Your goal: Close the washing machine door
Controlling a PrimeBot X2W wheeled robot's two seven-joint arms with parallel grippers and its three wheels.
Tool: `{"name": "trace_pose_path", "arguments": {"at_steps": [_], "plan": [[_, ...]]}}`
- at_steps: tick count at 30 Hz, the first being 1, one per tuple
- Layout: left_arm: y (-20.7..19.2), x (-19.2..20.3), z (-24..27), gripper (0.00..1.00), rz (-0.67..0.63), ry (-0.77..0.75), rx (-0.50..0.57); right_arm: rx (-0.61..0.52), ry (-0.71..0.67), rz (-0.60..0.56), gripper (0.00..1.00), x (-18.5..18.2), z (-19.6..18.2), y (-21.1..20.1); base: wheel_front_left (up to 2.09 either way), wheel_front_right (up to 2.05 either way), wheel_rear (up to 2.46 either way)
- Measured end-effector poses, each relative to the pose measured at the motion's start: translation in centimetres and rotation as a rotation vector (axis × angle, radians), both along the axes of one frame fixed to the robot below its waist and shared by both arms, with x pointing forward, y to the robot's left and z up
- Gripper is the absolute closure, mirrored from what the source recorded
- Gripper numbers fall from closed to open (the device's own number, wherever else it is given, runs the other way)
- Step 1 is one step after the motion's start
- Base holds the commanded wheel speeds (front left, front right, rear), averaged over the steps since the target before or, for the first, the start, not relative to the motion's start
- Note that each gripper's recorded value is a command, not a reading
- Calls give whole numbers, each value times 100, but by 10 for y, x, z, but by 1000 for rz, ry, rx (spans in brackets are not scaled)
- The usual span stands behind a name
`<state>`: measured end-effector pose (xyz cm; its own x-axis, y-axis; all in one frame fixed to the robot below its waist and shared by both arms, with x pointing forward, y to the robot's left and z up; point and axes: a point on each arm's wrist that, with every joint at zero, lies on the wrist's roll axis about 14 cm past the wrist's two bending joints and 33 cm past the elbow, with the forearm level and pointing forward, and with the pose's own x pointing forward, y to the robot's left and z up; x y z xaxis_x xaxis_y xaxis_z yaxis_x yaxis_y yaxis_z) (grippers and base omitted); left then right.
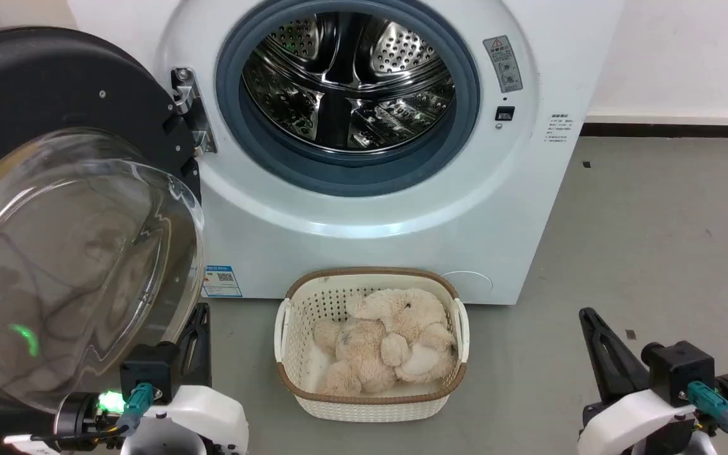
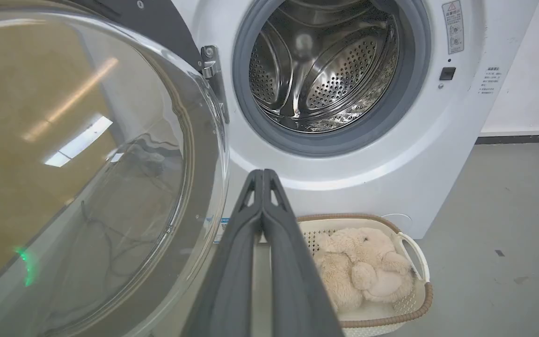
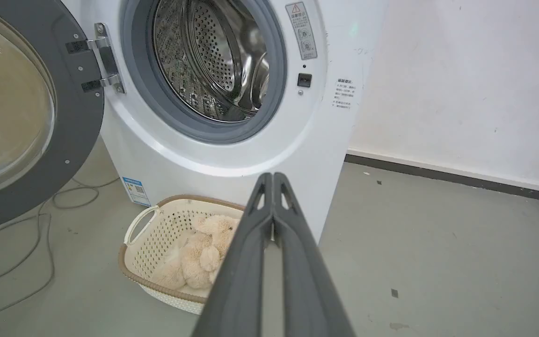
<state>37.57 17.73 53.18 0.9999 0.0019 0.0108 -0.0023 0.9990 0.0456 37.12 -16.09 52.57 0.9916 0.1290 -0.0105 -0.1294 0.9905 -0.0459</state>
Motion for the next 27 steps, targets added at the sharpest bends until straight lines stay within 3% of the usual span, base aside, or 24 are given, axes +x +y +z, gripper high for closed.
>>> {"name": "trace_pose_path", "arguments": {"at_steps": [27], "plan": [[0, 0, 0, 100, 0, 0, 0, 0, 0, 0, 100, 0, 0, 0, 0, 0, 0]]}}
